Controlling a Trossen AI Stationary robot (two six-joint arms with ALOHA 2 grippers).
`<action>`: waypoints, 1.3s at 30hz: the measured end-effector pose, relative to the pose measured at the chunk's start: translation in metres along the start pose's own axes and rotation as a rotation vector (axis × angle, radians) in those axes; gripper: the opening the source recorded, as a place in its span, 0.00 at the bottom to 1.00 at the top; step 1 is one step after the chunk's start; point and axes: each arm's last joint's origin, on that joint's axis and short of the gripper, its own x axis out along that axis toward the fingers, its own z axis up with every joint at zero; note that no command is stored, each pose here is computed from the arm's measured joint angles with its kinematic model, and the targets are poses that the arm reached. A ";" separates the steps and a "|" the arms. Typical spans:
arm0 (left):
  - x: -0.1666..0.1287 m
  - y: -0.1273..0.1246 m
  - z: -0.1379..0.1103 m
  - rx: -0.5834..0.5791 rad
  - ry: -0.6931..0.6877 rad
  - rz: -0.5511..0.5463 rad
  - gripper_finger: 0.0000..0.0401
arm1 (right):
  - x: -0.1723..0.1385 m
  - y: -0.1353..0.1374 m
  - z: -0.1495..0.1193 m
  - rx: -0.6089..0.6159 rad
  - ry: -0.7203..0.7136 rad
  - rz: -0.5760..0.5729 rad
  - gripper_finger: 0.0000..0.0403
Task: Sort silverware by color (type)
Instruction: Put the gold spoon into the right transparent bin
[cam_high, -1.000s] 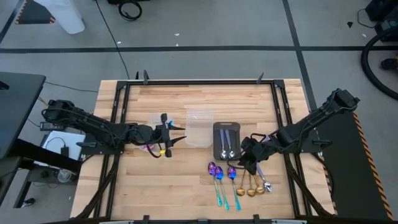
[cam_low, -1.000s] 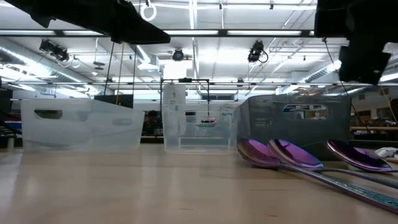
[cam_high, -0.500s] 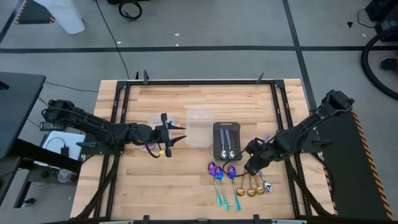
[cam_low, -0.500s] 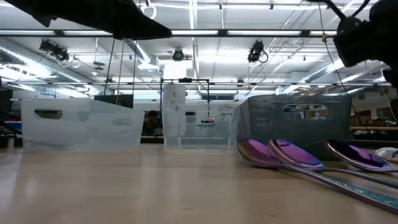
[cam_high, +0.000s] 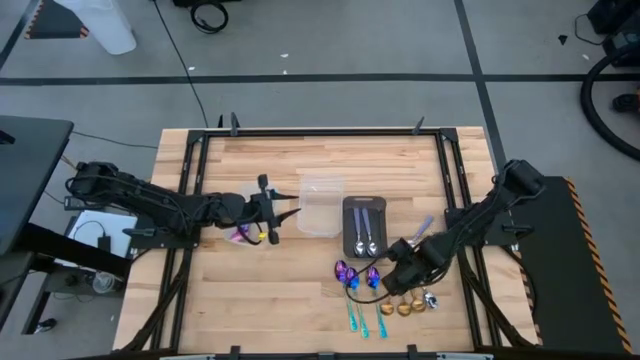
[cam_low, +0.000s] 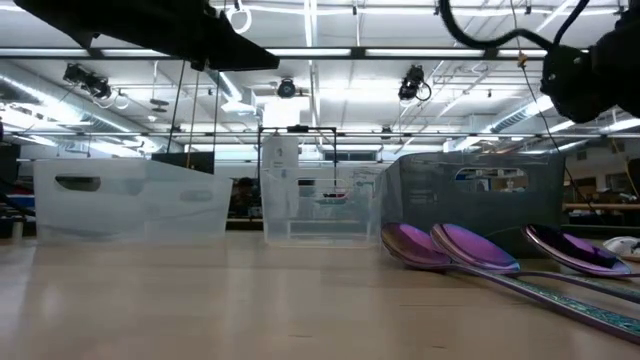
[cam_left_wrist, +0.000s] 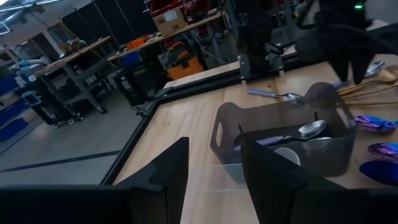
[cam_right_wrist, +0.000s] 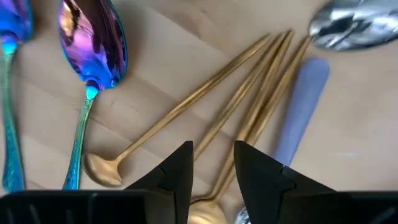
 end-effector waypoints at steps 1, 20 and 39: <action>0.000 0.001 0.000 -0.005 0.001 0.002 0.38 | 0.003 0.004 -0.001 0.011 0.008 -0.011 0.31; 0.000 -0.002 -0.010 -0.079 0.095 -0.021 0.38 | 0.038 0.028 -0.005 0.136 0.128 -0.119 0.22; -0.001 -0.004 -0.015 -0.099 0.142 -0.031 0.38 | 0.036 0.024 -0.002 0.124 0.031 -0.138 0.06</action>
